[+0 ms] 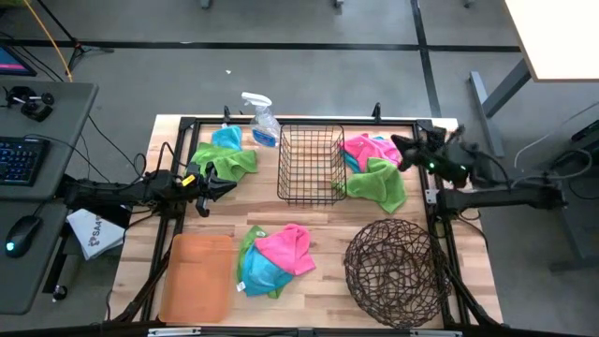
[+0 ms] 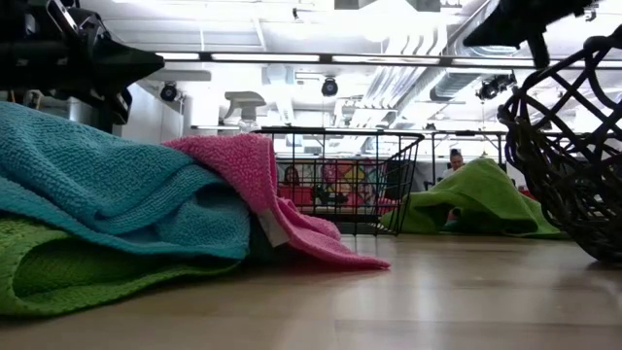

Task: Sort microfiber towel by color & place in baskets
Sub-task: Put the top right green towel into the round wire basket

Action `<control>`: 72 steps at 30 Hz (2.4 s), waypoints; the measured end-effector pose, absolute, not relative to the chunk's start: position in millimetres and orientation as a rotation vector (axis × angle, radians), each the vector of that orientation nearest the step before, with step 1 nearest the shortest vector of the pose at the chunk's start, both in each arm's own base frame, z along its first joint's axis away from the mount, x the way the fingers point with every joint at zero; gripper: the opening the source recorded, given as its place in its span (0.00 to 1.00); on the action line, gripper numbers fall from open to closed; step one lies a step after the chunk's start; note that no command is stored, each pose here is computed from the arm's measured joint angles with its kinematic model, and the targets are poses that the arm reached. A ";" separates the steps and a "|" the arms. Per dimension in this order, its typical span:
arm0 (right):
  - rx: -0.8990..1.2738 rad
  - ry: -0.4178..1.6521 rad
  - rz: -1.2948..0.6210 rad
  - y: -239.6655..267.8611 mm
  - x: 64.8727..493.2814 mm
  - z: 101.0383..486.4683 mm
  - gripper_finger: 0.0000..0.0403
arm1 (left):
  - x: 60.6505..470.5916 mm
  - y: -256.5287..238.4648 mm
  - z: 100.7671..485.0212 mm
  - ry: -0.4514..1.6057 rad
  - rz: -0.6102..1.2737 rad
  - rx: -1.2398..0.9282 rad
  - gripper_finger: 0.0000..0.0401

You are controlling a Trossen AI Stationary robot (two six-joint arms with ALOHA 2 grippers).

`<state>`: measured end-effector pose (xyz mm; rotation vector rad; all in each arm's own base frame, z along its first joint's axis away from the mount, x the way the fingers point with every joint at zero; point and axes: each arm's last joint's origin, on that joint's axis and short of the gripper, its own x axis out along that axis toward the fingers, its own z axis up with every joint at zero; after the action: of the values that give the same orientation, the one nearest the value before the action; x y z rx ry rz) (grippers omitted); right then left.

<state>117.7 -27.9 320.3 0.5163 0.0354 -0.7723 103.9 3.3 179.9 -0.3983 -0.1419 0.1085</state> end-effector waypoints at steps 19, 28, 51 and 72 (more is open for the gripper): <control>1.012 0.906 -1.330 -86.0 188.9 269.6 0.66 | 103.9 3.3 179.9 -0.142 0.109 -0.398 0.00; 1.038 0.994 -1.384 -88.2 205.7 248.6 0.66 | 104.0 3.3 179.9 -0.142 0.109 -0.398 0.00; 0.684 1.297 -1.393 -64.8 204.7 244.7 0.06 | 104.0 3.3 179.9 -0.142 0.109 -0.398 0.00; 0.913 0.712 -0.001 63.1 137.5 434.2 0.00 | 103.9 3.3 179.8 -0.142 0.109 -0.398 0.00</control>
<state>137.5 63.1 434.2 0.9132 0.7120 -0.0007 103.9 3.3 179.8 -0.3981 -0.1419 0.1091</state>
